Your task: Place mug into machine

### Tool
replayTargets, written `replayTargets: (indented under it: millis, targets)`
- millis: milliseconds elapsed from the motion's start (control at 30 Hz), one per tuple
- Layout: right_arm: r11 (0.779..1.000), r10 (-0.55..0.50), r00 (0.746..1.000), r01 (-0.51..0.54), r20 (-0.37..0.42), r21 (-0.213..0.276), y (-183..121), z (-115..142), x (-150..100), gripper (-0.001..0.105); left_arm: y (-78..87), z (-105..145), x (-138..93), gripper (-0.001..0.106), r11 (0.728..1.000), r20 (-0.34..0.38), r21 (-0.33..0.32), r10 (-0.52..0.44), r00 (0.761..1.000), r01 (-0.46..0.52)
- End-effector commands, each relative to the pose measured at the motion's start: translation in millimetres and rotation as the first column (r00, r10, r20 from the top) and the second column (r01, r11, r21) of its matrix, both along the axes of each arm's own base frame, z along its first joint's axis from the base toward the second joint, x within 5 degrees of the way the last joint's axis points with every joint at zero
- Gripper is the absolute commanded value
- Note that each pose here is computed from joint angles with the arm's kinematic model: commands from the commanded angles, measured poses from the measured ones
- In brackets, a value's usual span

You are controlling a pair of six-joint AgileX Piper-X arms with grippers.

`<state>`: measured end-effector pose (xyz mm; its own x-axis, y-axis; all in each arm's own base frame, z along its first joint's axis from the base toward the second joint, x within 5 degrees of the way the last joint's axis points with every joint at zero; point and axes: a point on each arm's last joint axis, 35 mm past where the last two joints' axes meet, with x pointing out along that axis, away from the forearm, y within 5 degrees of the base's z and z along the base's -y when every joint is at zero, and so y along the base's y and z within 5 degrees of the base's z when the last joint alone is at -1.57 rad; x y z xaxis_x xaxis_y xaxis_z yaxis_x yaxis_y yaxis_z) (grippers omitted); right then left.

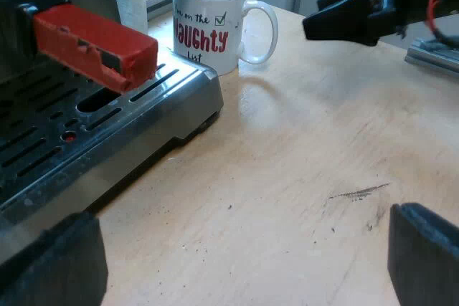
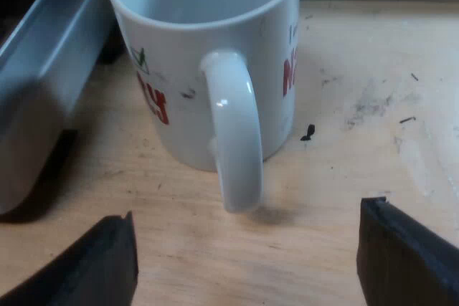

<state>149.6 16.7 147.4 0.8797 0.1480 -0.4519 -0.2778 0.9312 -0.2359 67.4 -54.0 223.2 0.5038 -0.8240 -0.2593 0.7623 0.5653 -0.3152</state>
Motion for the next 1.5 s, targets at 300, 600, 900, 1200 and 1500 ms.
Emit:
replayTargets:
  millis: [300,600,900,1200,1500]
  targets:
    - [0.998,0.058,0.998,-0.058,0.006,0.015,5.3,-15.0,30.0,0.066,-0.6,2.7,0.0,0.081,1.0,0.01,-0.01,-0.011,1.0,0.011]
    - [0.998,0.057,0.997,-0.056,-0.051,0.012,8.1,-22.8,58.3,0.066,-0.6,2.7,0.1,0.081,1.0,0.01,-0.009,-0.009,1.0,0.009]
    - [0.998,0.057,0.996,-0.056,-0.071,0.012,9.8,-30.5,75.2,0.06,-0.4,2.6,0.3,0.081,1.0,0.011,-0.007,-0.001,1.0,0.001]
    - [0.998,0.043,0.997,-0.041,-0.062,0.038,9.8,-25.7,74.6,0.0,-0.3,2.4,0.4,0.081,1.0,0.01,-0.005,0.004,1.0,-0.004]
    - [0.999,0.05,0.996,-0.048,-0.076,0.025,8.0,2.2,57.3,0.0,1.0,2.1,2.3,0.081,0.998,0.019,0.012,0.067,0.998,-0.067]
